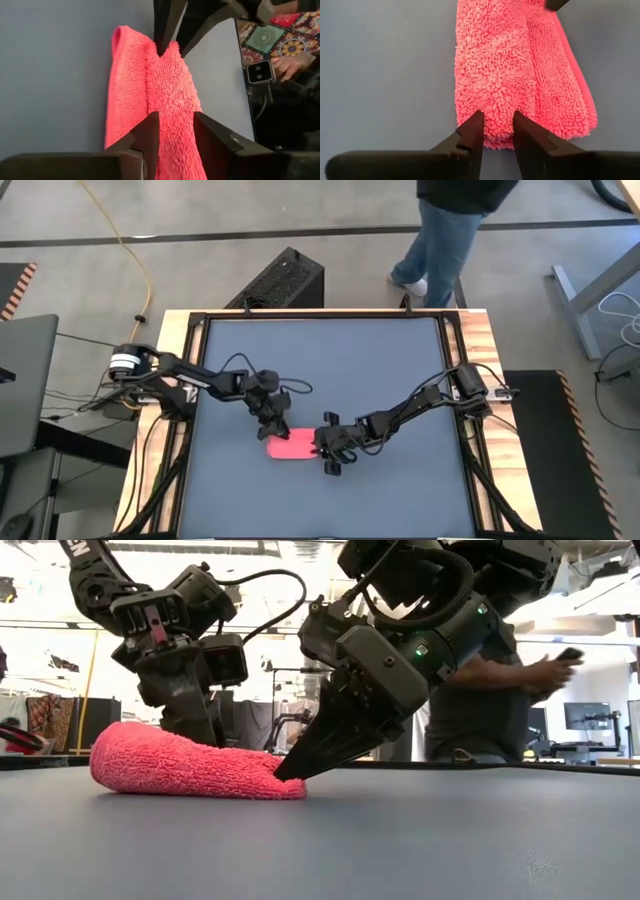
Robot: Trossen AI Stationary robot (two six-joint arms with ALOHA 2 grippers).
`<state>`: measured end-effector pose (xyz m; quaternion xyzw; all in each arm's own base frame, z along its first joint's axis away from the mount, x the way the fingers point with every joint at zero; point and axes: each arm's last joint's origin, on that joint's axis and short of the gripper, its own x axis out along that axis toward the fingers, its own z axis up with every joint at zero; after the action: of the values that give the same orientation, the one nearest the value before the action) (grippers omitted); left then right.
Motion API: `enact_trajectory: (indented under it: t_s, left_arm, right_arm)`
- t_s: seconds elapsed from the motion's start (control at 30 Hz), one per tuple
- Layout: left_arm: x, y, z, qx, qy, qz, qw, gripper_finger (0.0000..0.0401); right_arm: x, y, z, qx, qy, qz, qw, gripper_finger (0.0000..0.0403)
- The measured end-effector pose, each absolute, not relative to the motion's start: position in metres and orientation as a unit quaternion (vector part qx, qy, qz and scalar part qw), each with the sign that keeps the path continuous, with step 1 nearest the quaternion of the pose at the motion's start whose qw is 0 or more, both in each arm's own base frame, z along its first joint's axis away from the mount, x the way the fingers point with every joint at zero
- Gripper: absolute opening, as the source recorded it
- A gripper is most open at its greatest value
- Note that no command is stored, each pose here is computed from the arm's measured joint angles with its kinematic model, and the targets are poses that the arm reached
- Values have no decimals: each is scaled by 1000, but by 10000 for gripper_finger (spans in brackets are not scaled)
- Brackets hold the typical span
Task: Roll towel
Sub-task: Roll the pink towel
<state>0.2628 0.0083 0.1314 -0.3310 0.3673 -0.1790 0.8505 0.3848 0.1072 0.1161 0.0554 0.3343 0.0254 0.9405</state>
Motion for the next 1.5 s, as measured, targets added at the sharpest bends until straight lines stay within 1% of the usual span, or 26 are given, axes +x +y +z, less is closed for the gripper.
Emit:
enact_trajectory:
  t_s: [0.17,0.33,0.6,0.77,0.93,1.1,1.23,1.37,1.5]
  left_arm:
    - [254,18,141,-318,372,-170,856,112]
    - [243,22,149,-291,382,-170,860,112]
    - [226,19,154,-265,421,-177,849,112]
    - [227,12,165,-238,390,-194,868,112]
    - [234,-11,168,-174,365,-212,890,112]
    - [234,-25,166,-96,371,-176,907,112]
    - [234,-33,170,-68,349,-214,910,112]
    - [232,-47,168,-21,342,-259,903,113]
    - [231,-55,167,36,340,-254,905,113]
  right_arm:
    - [385,107,116,57,335,24,940,110]
    - [385,105,116,92,337,10,937,108]
    - [385,104,115,136,337,-8,932,108]
    - [385,104,115,162,337,-17,927,107]
    - [386,102,116,190,334,-28,923,107]
    - [387,100,116,205,333,-33,920,107]
    - [387,100,115,205,334,-33,919,107]
    - [387,98,115,207,334,-35,919,107]
    - [387,96,115,208,333,-37,919,107]
